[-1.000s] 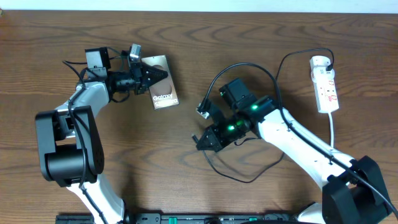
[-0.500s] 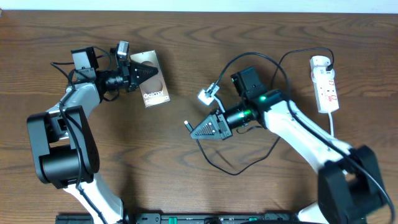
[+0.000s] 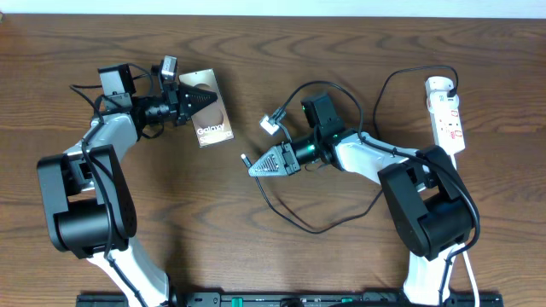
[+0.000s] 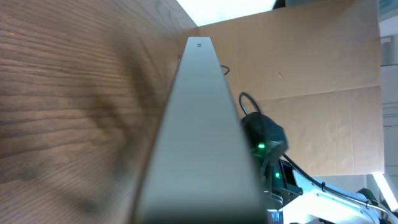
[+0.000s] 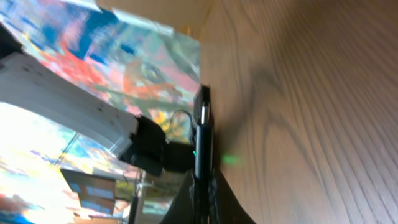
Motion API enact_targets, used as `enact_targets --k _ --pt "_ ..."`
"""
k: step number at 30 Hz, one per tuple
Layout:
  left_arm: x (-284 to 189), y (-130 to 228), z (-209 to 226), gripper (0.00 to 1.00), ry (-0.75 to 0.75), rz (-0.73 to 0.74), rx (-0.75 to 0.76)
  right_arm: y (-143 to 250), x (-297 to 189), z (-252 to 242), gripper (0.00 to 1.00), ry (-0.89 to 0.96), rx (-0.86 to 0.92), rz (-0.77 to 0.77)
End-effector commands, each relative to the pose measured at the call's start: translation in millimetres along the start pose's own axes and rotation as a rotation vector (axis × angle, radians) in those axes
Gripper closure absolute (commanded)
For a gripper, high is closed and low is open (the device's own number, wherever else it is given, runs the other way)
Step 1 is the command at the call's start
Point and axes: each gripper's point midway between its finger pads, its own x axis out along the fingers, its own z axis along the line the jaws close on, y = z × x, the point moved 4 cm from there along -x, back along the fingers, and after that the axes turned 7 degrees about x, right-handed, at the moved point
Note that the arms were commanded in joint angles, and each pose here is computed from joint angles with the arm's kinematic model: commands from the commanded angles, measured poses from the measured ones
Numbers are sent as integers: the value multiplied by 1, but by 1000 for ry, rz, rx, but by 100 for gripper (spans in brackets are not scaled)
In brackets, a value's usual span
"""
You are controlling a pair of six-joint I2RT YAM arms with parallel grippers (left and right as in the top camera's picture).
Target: Plug charger to phone and switch on socket
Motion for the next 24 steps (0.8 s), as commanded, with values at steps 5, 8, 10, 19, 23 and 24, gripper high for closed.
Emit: enact_targets --k 5,8,10,19,23,24 --pt "-1 -9 -1 93 -26 -20 -7 -13 -1 15 98 -81 49 18" --pt "-1 -16 -5 93 -20 -34 -4 -14 -1 15 99 -80 42 15" --pt "-1 -23 -8 93 -14 -45 2 -14 -1 14 99 -76 45 13" --pt "-1 -34 -18 93 3 -64 20 -15 -2 18 99 -95 19 24" --pt "0 -33 -18 93 6 -60 20 -15 -1 18 99 -95 7 24" --pt "1 -33 -19 93 8 -57 20 -15 -1 18 99 -95 7 24"
